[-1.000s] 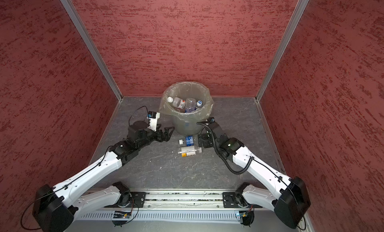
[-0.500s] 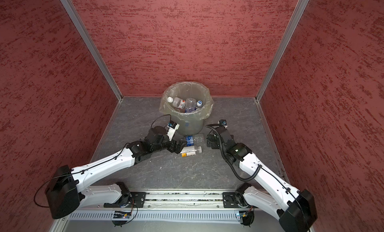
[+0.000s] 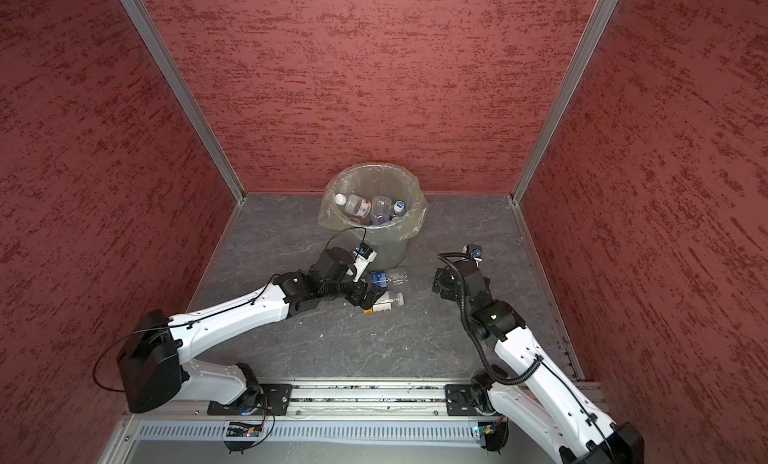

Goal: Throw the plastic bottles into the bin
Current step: 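Draw the right gripper back while the left gripper descends onto the white-cap bottle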

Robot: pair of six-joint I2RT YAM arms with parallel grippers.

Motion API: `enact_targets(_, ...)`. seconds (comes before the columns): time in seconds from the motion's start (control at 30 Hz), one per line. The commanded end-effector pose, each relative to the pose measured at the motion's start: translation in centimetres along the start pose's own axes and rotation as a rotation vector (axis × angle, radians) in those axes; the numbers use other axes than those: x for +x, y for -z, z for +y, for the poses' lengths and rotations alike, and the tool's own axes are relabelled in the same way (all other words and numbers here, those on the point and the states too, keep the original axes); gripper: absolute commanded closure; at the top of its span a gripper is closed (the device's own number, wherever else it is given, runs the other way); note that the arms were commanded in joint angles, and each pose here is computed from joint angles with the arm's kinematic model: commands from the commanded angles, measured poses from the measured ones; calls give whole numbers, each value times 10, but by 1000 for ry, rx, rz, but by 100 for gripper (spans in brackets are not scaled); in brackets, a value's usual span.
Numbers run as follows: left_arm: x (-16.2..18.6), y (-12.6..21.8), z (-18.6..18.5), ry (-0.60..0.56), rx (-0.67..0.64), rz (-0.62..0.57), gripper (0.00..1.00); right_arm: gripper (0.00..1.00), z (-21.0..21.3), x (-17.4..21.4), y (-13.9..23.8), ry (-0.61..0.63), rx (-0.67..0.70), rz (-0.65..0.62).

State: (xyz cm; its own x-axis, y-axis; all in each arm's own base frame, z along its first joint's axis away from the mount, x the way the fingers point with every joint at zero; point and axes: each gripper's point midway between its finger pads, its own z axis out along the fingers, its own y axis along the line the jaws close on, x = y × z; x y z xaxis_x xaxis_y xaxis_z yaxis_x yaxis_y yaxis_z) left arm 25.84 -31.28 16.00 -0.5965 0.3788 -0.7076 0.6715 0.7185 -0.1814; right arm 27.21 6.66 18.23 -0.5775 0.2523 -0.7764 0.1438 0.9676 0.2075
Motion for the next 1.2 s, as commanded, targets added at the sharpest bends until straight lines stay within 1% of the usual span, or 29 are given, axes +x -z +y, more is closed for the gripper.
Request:
enact_targets(0.0,11,-4,-4,-44,-13,84,0,1,-2,-6,1,-34,-4,-35)
enact_targets(0.13,22,-15,-4,-50,-17,177,1,1,-3,-7,4,-45,-16,-47)
enact_targets(0.27,27,-22,-9,-65,-14,228,2,1,-2,-9,7,-50,-30,-57)
enact_targets(0.37,31,-26,-7,-90,-43,269,3,1,-1,-10,7,-51,-38,-59)
enact_targets(0.57,43,-41,1,-141,-113,378,8,2,0,-10,7,-50,-48,-55)
enact_targets(0.7,55,-51,5,-165,-128,457,13,1,0,-11,8,-53,-51,-61)
enact_targets(0.87,62,-57,5,-172,-128,483,18,1,0,-12,9,-56,-55,-68)
enact_targets(0.93,65,-59,6,-184,-142,495,21,1,0,-12,9,-57,-57,-67)
enact_targets(1.17,70,-64,-2,-232,-145,513,27,1,1,-12,7,-55,-60,-63)
